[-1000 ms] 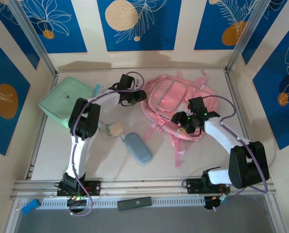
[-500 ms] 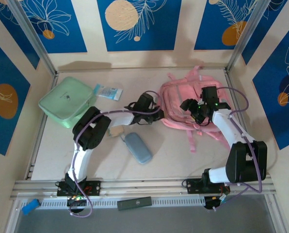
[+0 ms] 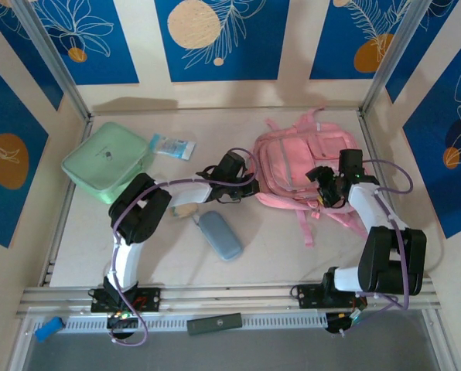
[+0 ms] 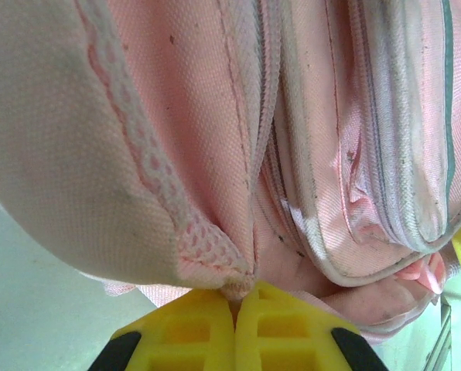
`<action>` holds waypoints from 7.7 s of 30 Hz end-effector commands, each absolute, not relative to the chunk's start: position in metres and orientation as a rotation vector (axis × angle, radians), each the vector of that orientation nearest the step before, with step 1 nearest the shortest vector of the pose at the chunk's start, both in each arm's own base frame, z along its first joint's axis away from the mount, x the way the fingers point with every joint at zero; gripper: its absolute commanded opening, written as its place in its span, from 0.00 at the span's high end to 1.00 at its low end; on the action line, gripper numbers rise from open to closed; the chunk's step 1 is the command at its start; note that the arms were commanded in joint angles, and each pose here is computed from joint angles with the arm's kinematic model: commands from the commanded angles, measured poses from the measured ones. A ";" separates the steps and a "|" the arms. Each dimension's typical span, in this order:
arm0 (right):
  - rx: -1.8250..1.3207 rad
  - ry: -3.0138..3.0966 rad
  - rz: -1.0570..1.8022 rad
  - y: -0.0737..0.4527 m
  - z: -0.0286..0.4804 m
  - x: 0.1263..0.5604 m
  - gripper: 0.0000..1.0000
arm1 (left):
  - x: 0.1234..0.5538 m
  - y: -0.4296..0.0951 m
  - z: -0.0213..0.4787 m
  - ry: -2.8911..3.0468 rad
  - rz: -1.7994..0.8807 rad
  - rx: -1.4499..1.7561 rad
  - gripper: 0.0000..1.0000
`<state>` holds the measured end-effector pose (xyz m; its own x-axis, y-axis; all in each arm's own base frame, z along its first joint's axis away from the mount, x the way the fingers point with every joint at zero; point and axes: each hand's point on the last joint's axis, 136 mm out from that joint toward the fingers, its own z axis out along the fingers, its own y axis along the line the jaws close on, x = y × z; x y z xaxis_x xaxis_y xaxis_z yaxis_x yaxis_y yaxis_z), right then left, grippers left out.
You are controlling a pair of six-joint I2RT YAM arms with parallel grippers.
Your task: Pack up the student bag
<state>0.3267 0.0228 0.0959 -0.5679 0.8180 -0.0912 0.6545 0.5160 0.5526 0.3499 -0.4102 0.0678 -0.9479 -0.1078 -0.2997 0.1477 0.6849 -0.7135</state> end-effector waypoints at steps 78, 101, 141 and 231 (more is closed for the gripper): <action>0.890 2.683 0.343 0.066 0.093 0.355 0.50 | 0.303 -0.385 0.065 2.677 -0.851 0.092 1.00; 0.947 2.475 0.876 0.107 0.135 0.377 1.00 | 0.297 -0.344 0.062 2.686 -0.725 0.017 1.00; 1.365 2.111 1.206 0.126 0.179 0.361 1.00 | 0.285 -0.470 0.139 2.312 -0.843 0.713 0.53; 1.491 2.090 1.209 0.112 0.171 0.365 1.00 | 0.316 -0.476 0.143 2.101 -0.792 0.902 0.84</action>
